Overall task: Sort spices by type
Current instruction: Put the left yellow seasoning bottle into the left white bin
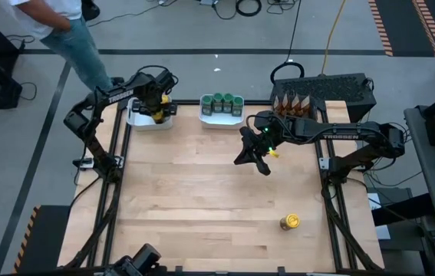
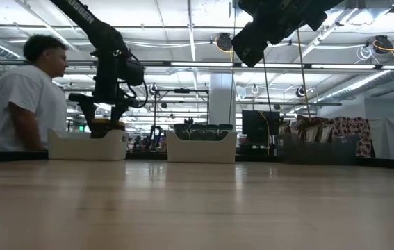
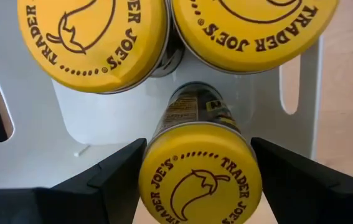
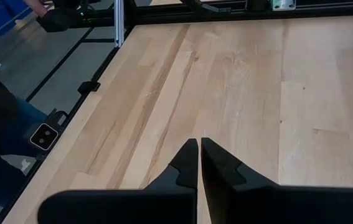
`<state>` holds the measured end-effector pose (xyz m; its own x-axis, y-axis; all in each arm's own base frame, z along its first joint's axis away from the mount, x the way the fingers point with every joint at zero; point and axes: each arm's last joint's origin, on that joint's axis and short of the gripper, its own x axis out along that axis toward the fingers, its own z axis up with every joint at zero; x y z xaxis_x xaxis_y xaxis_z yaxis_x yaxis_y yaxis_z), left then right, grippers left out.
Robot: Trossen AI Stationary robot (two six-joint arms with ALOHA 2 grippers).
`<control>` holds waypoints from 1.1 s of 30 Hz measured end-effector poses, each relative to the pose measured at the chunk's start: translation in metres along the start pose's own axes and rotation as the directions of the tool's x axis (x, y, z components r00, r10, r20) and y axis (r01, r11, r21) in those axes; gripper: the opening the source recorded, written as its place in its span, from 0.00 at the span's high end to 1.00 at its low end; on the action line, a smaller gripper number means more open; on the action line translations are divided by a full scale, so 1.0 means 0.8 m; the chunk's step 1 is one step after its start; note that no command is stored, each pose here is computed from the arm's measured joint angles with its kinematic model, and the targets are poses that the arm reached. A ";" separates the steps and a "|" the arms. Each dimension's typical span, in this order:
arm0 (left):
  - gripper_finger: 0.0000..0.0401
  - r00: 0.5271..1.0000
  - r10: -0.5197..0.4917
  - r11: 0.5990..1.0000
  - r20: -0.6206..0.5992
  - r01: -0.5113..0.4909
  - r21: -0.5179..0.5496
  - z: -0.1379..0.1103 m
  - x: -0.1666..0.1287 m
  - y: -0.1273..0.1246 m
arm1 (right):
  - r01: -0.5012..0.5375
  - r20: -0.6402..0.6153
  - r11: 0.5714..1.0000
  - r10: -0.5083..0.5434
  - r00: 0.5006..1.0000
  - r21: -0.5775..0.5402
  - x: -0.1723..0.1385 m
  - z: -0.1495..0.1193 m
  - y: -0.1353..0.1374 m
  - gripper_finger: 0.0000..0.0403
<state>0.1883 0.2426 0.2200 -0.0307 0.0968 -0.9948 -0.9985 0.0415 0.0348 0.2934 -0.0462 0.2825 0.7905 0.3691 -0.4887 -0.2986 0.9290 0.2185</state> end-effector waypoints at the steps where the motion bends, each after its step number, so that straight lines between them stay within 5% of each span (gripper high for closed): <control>1: 0.28 1.000 0.000 1.000 0.000 0.000 0.000 0.000 0.000 0.000 | 0.000 0.000 1.000 0.000 1.000 0.000 0.000 0.000 0.000 1.00; 7: 0.29 1.000 0.004 1.000 -0.005 -0.004 0.001 -0.001 0.000 0.000 | 0.000 -0.001 1.000 0.000 1.000 0.001 0.000 -0.001 0.000 1.00; 14: 0.42 1.000 0.006 1.000 -0.009 -0.006 0.002 -0.001 0.000 0.001 | 0.000 -0.001 1.000 0.000 1.000 0.001 0.000 -0.001 0.000 1.00; 33: 0.42 0.999 0.052 0.994 -0.015 -0.050 0.102 0.003 -0.025 0.032 | 0.000 -0.002 1.000 0.000 1.000 0.001 0.000 -0.001 0.000 1.00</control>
<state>0.1637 0.2437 0.2410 -0.0834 0.0839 -0.9930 -0.9860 0.1378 0.0945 0.2933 -0.0463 0.2820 0.7896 0.3690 -0.4902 -0.2979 0.9290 0.2194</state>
